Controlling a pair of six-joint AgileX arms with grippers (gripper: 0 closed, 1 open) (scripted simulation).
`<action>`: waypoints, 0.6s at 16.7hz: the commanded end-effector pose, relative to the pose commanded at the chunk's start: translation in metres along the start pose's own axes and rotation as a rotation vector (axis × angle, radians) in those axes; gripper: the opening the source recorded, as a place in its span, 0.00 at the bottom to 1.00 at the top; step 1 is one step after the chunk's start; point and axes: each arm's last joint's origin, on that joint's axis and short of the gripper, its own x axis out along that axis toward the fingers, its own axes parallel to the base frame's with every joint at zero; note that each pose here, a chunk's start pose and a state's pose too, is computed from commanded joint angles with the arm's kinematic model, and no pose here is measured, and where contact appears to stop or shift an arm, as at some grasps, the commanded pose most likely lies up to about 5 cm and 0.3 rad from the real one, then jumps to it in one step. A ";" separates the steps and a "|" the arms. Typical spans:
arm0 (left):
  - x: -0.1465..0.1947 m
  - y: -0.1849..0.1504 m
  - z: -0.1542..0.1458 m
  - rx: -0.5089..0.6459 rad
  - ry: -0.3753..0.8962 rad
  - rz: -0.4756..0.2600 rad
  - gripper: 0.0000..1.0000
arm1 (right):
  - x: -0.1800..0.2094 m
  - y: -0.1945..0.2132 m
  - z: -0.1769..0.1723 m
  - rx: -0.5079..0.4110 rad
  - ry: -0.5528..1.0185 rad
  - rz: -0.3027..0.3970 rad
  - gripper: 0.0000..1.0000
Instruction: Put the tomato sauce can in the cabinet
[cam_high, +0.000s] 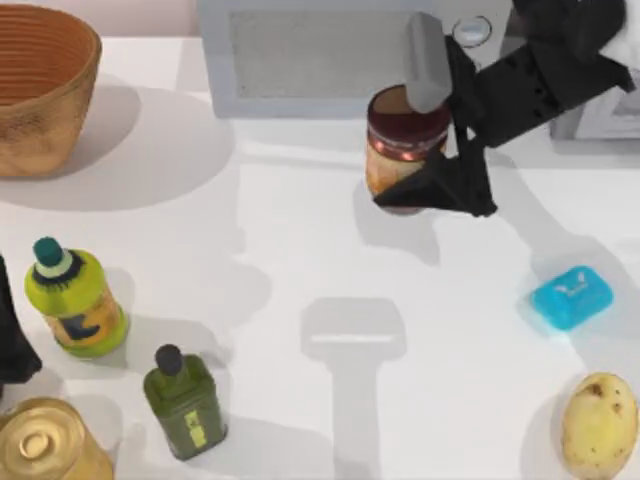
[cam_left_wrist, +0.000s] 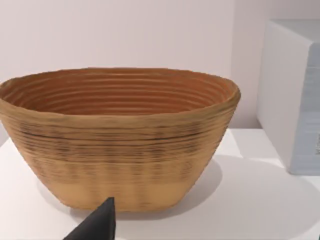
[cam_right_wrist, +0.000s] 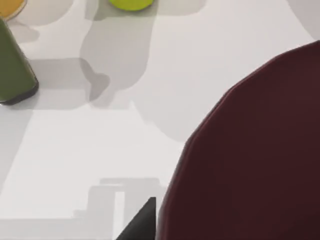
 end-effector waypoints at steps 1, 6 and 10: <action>0.000 0.000 0.000 0.000 0.000 0.000 1.00 | -0.004 0.001 0.005 -0.005 -0.001 -0.002 0.00; 0.000 0.000 0.000 0.000 0.000 0.000 1.00 | -0.004 0.001 0.004 -0.003 -0.001 -0.001 0.00; 0.000 0.000 0.000 0.000 0.000 0.000 1.00 | -0.035 0.011 -0.005 0.037 -0.014 -0.093 0.00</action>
